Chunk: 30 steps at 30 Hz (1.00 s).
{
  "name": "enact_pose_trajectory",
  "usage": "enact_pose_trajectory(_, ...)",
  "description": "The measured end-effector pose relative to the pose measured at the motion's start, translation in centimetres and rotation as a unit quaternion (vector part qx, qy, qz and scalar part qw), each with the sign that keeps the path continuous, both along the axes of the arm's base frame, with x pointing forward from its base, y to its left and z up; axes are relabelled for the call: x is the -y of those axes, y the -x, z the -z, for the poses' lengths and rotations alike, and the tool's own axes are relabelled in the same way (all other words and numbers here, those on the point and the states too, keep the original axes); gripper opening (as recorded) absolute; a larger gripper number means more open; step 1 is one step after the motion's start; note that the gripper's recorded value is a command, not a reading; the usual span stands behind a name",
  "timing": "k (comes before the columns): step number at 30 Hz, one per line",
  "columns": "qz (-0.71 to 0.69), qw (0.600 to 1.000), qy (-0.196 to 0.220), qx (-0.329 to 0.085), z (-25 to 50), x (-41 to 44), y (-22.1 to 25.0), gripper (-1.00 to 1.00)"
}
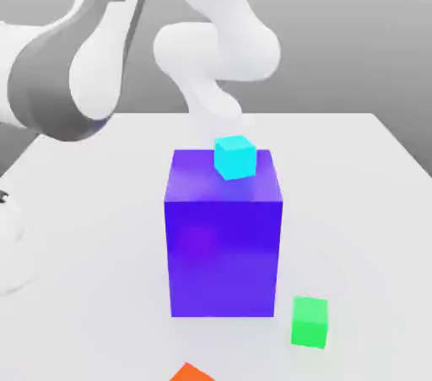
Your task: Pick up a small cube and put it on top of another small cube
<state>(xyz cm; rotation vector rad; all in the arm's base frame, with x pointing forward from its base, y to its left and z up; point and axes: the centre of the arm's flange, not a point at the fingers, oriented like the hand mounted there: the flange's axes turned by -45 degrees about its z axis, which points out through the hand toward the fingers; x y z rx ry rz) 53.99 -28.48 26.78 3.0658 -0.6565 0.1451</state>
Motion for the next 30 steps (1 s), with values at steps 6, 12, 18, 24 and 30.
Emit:
enact_pose_trajectory(6, 0.024, 0.999, -0.011, -0.043, 10.4, 3.4, 1.8, 0.00)
enact_pose_trajectory(12, 0.025, 0.999, -0.013, -0.044, 13.3, 3.4, 1.9, -1.00)
enact_pose_trajectory(18, 0.025, 0.999, -0.013, -0.044, 9.4, 3.5, 1.9, -1.00)
enact_pose_trajectory(24, -0.074, 0.996, -0.023, -0.042, 5.9, -9.7, 0.2, -1.00)
enact_pose_trajectory(30, -0.200, 0.979, -0.022, -0.043, 4.0, -24.8, 2.5, -1.00)
